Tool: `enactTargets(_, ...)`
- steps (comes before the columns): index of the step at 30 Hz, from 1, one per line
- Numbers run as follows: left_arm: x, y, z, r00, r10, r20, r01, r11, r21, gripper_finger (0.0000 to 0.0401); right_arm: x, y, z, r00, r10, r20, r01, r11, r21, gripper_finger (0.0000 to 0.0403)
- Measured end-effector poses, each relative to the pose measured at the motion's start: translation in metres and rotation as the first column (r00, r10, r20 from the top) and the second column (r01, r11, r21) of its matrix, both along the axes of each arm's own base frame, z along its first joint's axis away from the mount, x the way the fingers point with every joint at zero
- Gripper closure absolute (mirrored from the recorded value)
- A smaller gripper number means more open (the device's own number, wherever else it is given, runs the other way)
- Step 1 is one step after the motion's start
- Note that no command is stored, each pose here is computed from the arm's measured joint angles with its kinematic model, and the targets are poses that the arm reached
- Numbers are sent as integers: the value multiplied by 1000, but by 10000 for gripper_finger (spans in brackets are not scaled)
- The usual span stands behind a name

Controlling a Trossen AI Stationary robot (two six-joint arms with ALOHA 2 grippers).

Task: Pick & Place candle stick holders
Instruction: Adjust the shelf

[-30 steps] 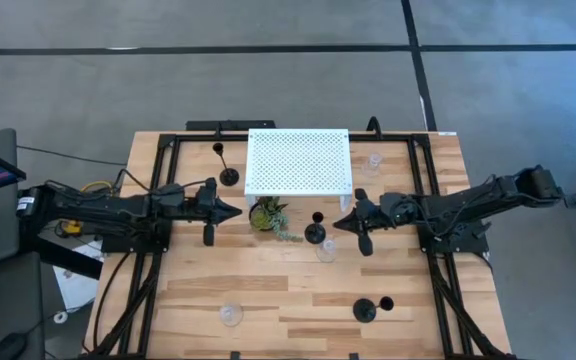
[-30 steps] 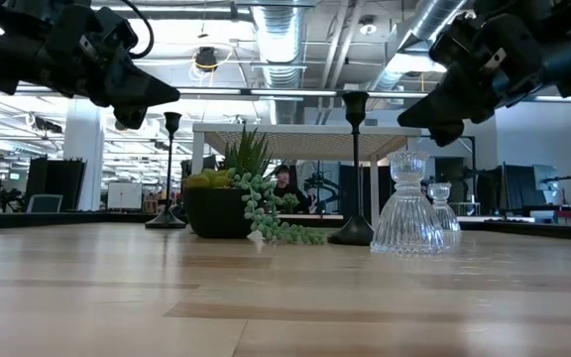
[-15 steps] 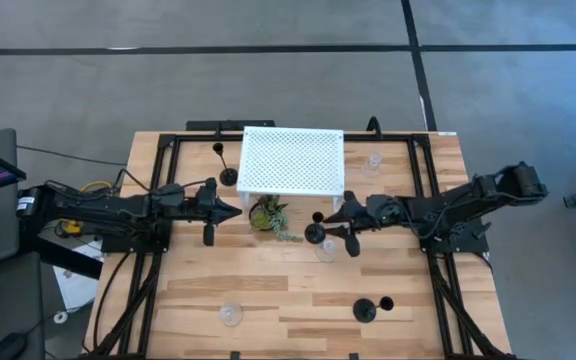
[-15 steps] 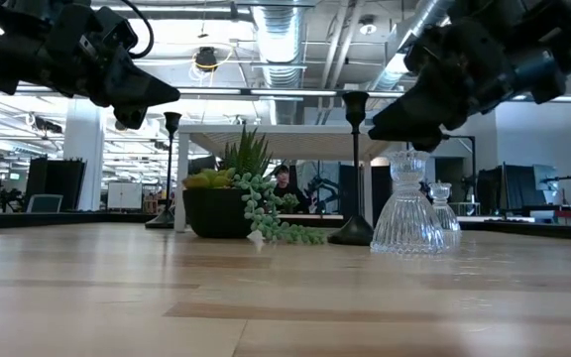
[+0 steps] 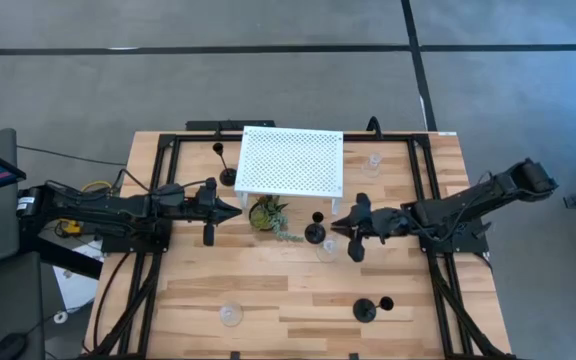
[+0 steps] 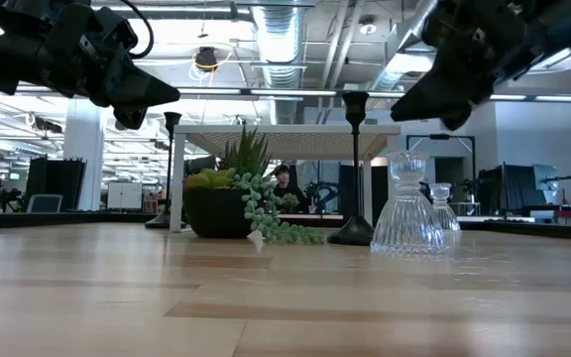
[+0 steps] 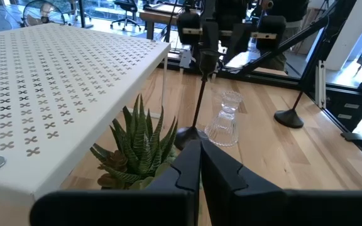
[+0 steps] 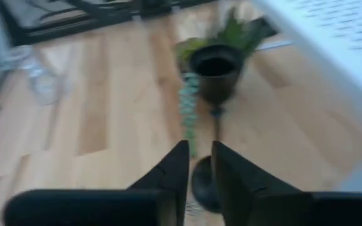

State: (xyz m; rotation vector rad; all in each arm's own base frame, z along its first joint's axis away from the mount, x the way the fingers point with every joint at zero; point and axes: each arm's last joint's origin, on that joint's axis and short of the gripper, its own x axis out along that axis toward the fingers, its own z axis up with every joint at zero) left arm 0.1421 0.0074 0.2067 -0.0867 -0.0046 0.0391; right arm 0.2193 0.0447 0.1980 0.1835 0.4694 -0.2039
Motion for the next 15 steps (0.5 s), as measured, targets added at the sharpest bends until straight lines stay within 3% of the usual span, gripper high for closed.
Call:
enactTargets(4, 0, 0, 0, 1000, 0, 0, 0, 1000, 0, 389, -5, 4, 0, 998, -69, -7, 68, 996, -62, 396)
enactTargets(8, 0, 0, 0, 1000, 0, 0, 0, 1000, 0, 389, -2, 5, -5, 994, -106, -13, 105, 993, -45, 400)
enactTargets(15, 0, 0, 0, 1000, 0, 0, 0, 1000, 0, 389, 8, 3, -22, 968, -248, -21, 245, 964, -103, 402)
